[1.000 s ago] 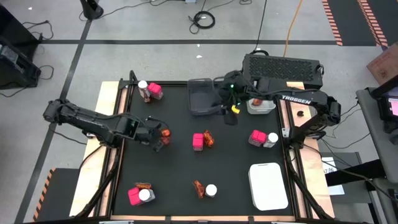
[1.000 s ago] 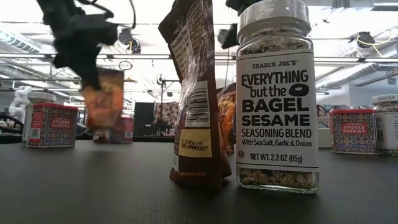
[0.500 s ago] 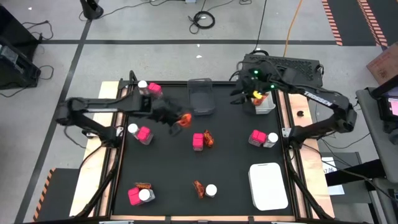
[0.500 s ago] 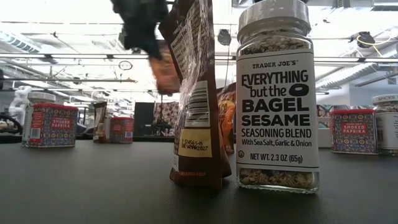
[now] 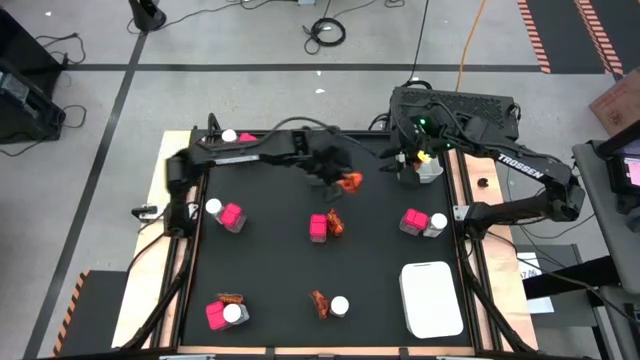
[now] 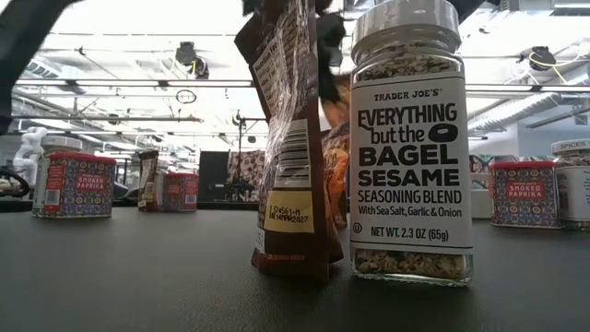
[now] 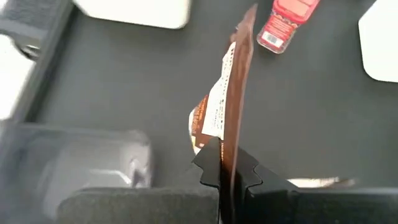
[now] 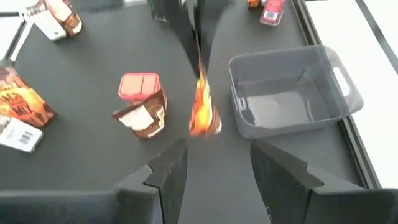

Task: Sort spices by type
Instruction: Put the orange seasoning pack into the top white bin

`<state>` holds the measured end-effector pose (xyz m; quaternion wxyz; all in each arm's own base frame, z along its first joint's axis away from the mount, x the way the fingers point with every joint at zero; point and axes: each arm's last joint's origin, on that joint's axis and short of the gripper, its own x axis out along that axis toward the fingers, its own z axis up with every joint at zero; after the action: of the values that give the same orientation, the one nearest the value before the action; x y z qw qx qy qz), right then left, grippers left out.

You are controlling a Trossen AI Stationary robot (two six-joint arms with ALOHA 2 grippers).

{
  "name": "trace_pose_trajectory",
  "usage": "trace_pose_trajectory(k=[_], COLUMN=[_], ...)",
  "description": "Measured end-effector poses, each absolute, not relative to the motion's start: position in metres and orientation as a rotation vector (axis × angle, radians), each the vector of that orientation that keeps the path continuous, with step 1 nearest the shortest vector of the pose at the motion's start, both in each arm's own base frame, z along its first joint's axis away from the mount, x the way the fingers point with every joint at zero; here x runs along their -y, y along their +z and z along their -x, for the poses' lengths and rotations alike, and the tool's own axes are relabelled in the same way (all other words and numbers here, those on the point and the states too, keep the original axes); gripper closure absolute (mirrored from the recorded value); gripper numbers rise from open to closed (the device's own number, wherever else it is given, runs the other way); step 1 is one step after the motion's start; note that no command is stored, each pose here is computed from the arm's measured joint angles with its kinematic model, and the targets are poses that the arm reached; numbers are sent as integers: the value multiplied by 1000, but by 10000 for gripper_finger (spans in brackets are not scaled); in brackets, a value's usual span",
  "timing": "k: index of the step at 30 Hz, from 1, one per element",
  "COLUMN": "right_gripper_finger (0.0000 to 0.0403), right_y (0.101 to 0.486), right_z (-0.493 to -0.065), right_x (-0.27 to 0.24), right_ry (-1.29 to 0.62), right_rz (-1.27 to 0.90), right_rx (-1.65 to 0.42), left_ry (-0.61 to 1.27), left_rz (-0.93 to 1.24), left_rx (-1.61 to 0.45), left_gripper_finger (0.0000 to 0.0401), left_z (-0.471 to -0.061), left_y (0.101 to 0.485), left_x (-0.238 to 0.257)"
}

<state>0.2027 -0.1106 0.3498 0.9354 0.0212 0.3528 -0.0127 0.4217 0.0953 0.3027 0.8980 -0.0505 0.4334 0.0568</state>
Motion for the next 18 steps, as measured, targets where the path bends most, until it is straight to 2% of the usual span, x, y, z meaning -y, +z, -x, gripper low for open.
trace_pose_trajectory(k=[6, 12, 18], right_gripper_finger=[232, 232, 232], right_y=[331, 312, 310], right_z=[-198, -195, -195], right_x=[118, 123, 124], right_ry=[-34, -38, -33], right_rz=[-47, -61, -45], right_rx=[-772, -809, -807], left_ry=[74, 56, 52], left_rz=[102, 121, 120], left_rx=[-937, -1012, -1018], left_gripper_finger=[401, 401, 381], left_z=[-457, -469, -473], left_y=[268, 232, 224], left_x=[-102, -104, -103])
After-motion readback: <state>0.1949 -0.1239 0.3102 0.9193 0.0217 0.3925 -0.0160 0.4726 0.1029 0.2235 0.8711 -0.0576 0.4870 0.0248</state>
